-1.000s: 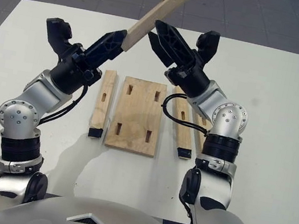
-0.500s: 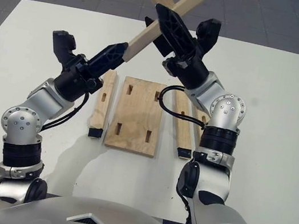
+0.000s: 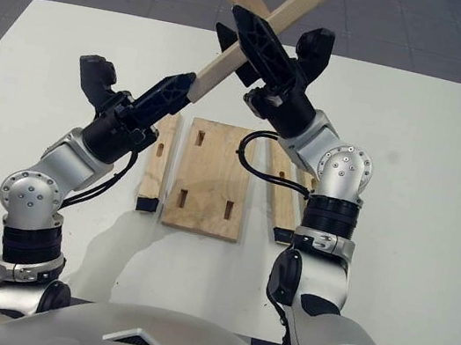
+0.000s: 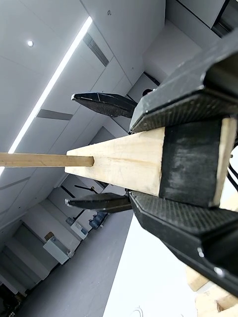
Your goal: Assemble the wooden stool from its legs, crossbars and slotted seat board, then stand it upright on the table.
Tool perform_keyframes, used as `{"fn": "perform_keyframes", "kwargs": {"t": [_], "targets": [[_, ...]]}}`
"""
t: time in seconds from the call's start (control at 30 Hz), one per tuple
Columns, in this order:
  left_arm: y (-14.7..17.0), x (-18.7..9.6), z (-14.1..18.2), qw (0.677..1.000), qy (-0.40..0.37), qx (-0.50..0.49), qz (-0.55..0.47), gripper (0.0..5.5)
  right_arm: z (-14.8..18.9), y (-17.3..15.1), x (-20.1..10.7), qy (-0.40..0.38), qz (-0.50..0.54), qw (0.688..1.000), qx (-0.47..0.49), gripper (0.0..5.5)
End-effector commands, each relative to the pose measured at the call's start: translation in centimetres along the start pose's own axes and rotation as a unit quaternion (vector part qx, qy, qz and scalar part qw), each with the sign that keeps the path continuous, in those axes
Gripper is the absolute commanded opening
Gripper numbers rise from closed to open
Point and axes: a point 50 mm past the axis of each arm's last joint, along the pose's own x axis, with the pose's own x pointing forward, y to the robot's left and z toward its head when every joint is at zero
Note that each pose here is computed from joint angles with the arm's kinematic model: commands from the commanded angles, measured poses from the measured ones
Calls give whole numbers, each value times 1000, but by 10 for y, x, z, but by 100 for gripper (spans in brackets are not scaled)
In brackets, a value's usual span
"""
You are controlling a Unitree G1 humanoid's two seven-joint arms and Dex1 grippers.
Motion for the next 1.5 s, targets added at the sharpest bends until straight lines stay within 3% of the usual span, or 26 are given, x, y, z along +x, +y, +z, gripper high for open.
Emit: {"fn": "perform_keyframes", "kwargs": {"t": [0.03,0.5,1.27,1.3,1.5], "targets": [[0,3,4,1000,-4,8,-7,198,-3,1,-2,14,-3,1000,3,426],[0,4,4,1000,-11,6,-8,198,1,1,-5,2,-6,1000,-6,204],[2,10,2,1000,0,16,-3,198,5,4,-3,4,-3,1000,-9,203],[1,10,1,1000,4,19,-2,234,5,4,-3,5,-3,1000,-9,203],[-2,11,-4,999,21,22,-12,314,5,5,-2,9,0,1000,-8,203]]}}
